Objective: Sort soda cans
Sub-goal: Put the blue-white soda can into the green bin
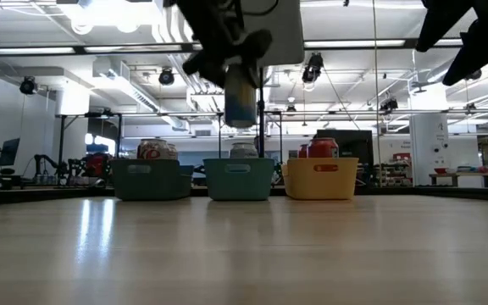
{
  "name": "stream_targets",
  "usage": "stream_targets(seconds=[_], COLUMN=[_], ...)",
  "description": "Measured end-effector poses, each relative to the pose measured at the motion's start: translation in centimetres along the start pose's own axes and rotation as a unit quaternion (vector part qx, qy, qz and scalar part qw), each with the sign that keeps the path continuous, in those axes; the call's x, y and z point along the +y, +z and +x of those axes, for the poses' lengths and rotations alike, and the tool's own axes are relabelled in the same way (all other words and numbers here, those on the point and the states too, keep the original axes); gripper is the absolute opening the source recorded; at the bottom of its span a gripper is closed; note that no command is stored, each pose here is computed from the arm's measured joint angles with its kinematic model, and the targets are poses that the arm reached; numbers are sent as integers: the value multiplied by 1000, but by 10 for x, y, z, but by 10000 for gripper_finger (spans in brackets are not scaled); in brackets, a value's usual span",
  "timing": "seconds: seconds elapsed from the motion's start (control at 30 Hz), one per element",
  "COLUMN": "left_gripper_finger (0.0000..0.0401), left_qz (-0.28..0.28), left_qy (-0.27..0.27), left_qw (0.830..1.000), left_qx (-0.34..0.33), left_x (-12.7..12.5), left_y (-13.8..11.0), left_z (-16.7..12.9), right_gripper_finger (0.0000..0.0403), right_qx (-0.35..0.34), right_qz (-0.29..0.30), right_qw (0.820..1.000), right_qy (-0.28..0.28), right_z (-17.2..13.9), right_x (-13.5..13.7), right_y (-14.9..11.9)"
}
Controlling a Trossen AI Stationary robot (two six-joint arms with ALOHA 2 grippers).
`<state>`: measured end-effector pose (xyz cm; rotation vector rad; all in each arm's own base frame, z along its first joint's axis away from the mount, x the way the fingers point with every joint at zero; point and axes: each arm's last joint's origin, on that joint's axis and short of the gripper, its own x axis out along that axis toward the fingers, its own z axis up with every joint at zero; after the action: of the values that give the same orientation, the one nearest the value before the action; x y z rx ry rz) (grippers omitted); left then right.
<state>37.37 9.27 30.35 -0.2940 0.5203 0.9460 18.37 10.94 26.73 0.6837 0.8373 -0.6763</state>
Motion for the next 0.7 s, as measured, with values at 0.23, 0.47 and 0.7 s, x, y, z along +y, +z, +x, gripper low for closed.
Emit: stream_targets(seconds=[0.23, 0.47, 0.7], left_gripper_finger=[279, 279, 279], left_qz=[-31, -45, -40], left_qy=[23, 37, 48], left_qw=[999, 998, 998], left_qx=[-2, -16, 10], left_x=[15, 14, 9], left_y=[-36, -47, -65], left_z=[48, 68, 89], right_gripper_finger=[373, 373, 373], right_qx=[-5, -6, -7], right_qz=[26, 38, 44], right_qw=[999, 998, 998], right_qy=[27, 44, 45], right_z=[6, 9, 10], right_x=[12, 18, 19], right_y=[-3, -4, -4])
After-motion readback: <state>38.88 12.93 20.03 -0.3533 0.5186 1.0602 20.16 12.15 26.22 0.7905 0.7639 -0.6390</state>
